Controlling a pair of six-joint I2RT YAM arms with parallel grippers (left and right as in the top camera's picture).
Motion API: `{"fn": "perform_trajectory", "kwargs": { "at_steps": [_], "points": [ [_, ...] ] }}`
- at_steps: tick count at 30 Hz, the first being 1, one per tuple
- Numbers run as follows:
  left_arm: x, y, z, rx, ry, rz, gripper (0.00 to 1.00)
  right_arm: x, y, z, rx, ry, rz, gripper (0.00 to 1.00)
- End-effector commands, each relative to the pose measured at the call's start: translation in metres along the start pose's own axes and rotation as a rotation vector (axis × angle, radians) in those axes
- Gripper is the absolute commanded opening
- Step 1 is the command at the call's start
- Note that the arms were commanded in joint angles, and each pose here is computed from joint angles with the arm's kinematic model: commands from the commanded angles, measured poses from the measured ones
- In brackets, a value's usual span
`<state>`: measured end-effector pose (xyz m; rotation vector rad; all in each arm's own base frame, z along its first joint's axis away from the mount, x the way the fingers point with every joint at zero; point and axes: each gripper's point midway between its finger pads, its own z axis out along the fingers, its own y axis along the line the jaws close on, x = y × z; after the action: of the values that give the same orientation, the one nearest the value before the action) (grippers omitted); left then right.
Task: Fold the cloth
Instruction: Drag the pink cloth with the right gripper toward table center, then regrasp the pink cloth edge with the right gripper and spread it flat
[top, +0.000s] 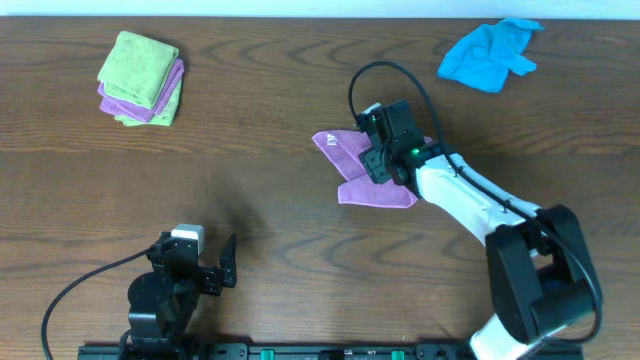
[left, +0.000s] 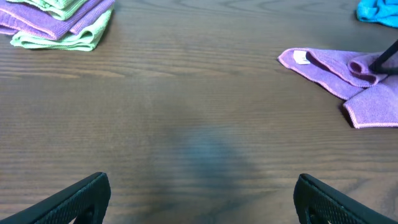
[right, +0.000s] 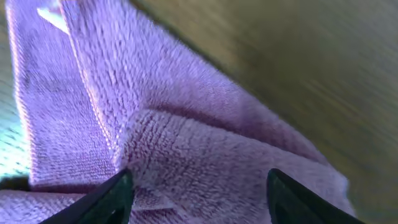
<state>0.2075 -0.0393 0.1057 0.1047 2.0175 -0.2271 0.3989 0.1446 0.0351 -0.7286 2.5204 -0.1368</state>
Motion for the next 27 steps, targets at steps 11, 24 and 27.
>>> {"fn": "perform_trajectory", "kwargs": {
  "at_steps": [11,24,27],
  "points": [
    [0.005,0.002,0.002,-0.007,0.008,-0.006,0.95,-0.014,-0.003,0.011,0.035,-0.056,0.055,0.05],
    [0.005,0.002,0.002,-0.007,0.008,-0.006,0.95,-0.004,-0.132,-0.004,0.479,-0.146,0.537,0.01],
    [0.005,0.002,0.002,-0.007,0.008,-0.006,0.95,0.033,-0.172,-0.006,0.559,-0.111,0.780,0.01]
  ]
}}
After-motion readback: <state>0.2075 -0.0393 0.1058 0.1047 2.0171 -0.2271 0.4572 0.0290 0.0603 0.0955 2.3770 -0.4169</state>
